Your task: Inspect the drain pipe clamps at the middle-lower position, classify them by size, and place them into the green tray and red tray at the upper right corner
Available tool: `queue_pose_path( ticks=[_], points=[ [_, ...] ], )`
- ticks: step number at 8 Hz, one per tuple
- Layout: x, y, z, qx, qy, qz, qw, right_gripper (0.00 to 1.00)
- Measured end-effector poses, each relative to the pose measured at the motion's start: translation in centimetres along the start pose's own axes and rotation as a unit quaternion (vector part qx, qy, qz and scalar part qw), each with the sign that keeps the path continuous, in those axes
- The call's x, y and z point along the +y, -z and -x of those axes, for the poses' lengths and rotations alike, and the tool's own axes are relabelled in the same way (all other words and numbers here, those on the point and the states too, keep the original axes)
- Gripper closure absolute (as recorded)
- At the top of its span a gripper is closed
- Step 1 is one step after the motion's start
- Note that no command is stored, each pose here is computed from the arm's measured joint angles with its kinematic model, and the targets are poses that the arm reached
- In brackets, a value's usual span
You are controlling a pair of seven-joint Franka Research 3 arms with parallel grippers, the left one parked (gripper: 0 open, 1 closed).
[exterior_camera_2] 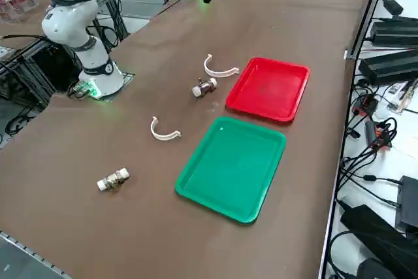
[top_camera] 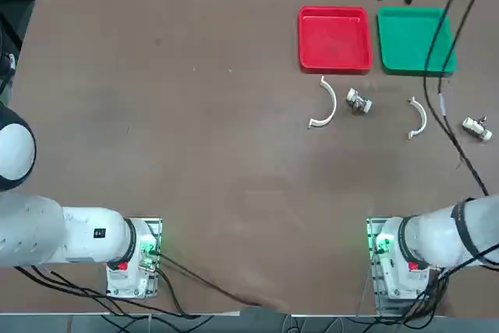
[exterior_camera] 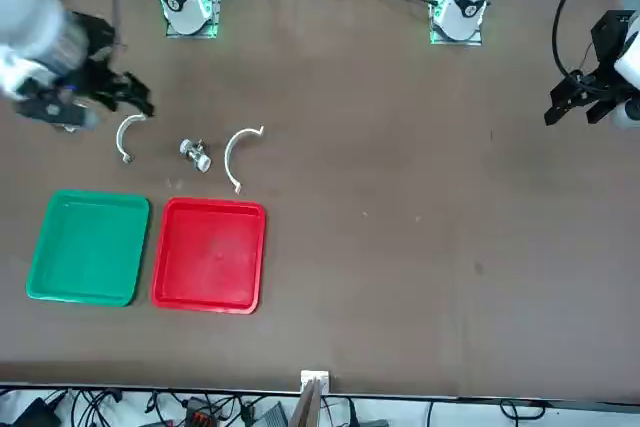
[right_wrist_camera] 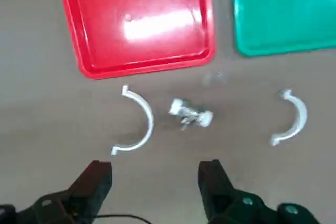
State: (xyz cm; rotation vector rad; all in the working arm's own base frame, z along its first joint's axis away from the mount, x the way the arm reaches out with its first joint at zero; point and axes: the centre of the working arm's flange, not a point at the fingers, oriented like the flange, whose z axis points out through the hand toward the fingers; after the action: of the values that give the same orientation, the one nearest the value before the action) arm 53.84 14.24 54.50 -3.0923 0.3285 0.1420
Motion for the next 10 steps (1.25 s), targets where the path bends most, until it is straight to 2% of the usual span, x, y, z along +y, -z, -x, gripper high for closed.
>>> queue_pose_path(
  ticks=[2,5,7,10],
  points=[
    [-3.5,-8.0,1.8,-0.004,-0.057,0.005,0.998,0.0],
    [-4.2,-19.2,5.4,-0.006,-0.071,0.014,0.997,0.0],
    [-3.4,-24.2,7.4,-0.003,-0.082,0.016,0.997,0.0],
    [-4.5,-30.7,8.9,0.021,-0.093,0.004,0.995,0.04]
  ],
)
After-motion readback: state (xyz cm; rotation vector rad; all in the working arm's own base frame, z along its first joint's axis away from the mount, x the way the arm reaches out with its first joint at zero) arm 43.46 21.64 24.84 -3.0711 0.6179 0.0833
